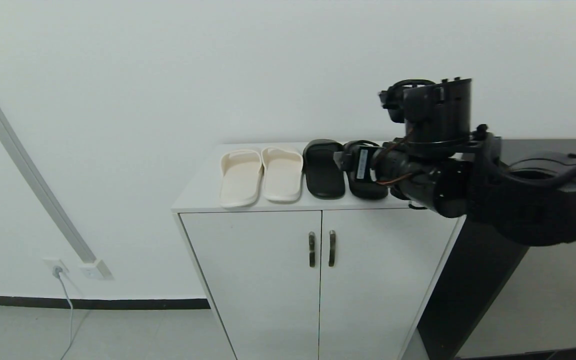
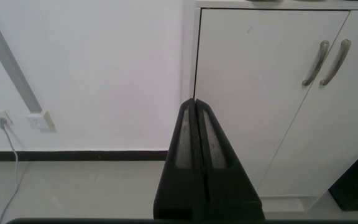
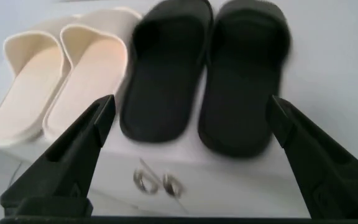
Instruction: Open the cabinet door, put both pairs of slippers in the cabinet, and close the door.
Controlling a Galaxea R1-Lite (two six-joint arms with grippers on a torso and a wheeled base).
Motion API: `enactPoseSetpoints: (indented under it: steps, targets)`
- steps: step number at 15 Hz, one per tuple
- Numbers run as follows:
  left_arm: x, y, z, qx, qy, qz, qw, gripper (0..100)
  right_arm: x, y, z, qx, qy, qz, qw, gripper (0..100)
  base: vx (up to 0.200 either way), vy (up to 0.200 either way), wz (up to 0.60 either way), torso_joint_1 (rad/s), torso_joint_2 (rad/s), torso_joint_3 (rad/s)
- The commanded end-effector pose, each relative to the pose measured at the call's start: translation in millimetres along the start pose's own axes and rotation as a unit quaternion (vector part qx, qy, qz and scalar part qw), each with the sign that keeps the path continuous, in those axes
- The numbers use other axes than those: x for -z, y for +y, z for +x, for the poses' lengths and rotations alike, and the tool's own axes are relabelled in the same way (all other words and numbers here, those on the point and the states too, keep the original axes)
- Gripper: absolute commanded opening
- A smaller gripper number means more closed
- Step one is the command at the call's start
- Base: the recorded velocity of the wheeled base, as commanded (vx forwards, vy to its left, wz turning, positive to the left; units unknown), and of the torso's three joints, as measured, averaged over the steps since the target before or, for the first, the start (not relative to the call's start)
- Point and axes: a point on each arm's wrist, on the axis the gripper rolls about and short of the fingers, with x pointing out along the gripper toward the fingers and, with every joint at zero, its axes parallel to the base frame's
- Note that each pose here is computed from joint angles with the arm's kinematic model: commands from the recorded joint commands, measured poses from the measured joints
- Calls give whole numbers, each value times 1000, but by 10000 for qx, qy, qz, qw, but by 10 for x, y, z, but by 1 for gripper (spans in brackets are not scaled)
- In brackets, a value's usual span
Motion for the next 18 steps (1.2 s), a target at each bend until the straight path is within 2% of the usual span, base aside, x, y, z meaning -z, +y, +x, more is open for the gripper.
enactPoseSetpoints:
  steps: [1,6,9,11,14,18]
  targets:
    - [0,0,1,-10,7,-4,10000,0,257,136,610,410,55,-366,9985,100,0,0,0,0,0,0]
    - [0,1,1,-10,7,-11,10000,0,306,-4,1174,907,-24,-439,9949,100,0,0,0,0,0,0]
    - [0,1,1,-10,7,-11,10000,0,293,6,1366,924,-165,-362,9949,100,0,0,0,0,0,0]
    - [4,1,2,-25,14,-19,10000,0,419,-20,1440,968,18,-467,9942,100,0,0,0,0,0,0]
    - [4,1,2,-25,14,-19,10000,0,449,-75,1489,1023,29,-485,9936,100,0,0,0,0,0,0]
    - [4,1,2,-25,14,-19,10000,0,177,-61,1381,955,-538,-199,9938,100,0,0,0,0,0,0]
